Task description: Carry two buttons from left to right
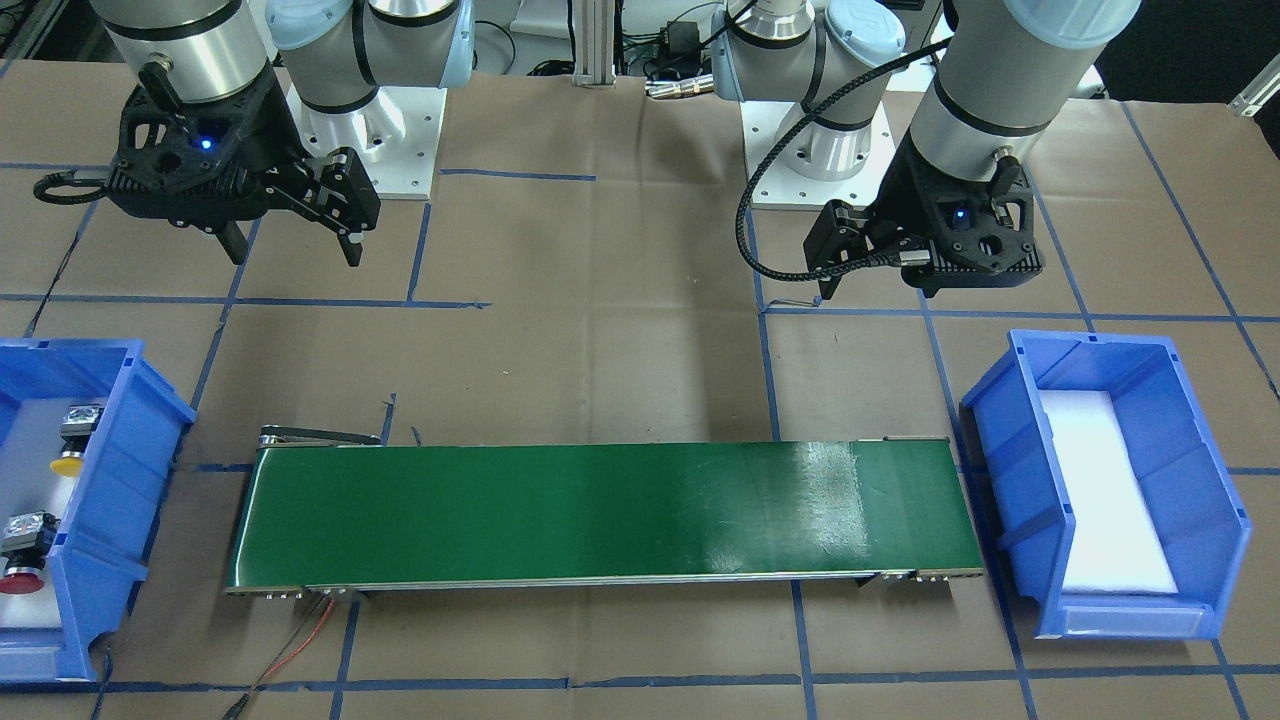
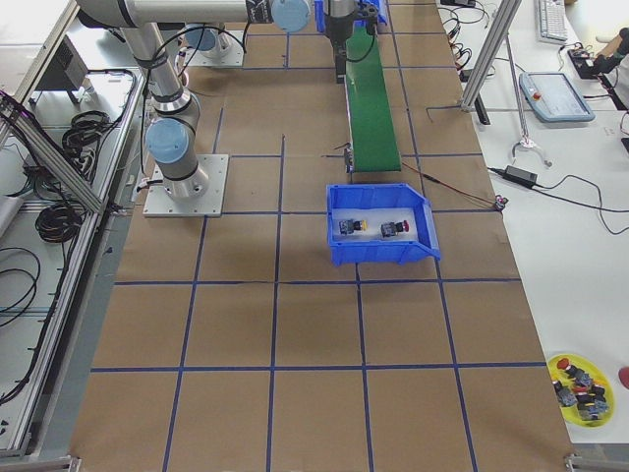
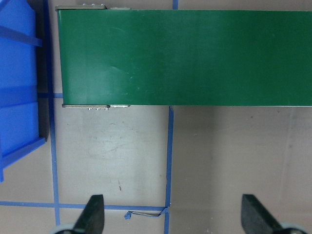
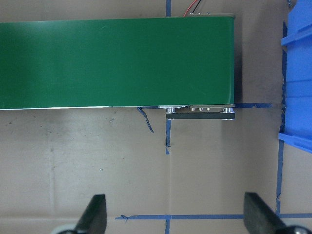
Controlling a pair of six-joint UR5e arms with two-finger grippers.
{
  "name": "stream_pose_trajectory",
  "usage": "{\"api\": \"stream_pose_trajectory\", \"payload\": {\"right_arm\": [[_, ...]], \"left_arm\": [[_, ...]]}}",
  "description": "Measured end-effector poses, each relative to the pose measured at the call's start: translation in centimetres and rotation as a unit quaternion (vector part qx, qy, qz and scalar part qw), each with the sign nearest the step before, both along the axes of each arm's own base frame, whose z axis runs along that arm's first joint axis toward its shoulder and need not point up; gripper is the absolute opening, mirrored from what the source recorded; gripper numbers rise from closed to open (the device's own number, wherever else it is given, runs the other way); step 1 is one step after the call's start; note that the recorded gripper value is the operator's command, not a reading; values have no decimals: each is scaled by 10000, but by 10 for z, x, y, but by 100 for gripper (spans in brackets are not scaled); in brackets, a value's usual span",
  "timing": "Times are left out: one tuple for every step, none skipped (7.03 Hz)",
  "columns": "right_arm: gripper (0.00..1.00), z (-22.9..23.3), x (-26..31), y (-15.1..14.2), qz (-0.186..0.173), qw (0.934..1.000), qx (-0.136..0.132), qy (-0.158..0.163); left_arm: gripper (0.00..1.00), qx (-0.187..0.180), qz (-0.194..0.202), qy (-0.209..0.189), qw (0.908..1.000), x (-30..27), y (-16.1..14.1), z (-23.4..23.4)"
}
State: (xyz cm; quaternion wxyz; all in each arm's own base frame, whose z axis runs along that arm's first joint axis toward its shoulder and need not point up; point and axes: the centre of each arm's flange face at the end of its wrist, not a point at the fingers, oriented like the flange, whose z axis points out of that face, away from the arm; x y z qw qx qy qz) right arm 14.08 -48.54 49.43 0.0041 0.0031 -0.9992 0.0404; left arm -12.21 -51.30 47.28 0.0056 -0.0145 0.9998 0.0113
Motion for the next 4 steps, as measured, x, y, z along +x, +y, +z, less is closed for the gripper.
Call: {"api": "stream_pose_trajectory", "payload": {"right_arm": [[100,1,0,0,4,10000,-2,-3],[100,1,0,0,6,10000,5,-12],[100,1,0,1,7,10000,11,-18],[100,2,0,3,8,10000,15,-26]], "left_arm": [[100,0,-3,-2,10000,0,0,0],[100,-3,-4,-3,10000,0,0,0],[100,-4,-4,-3,10000,0,0,0],[100,-2,-4,-5,10000,0,0,0]]}}
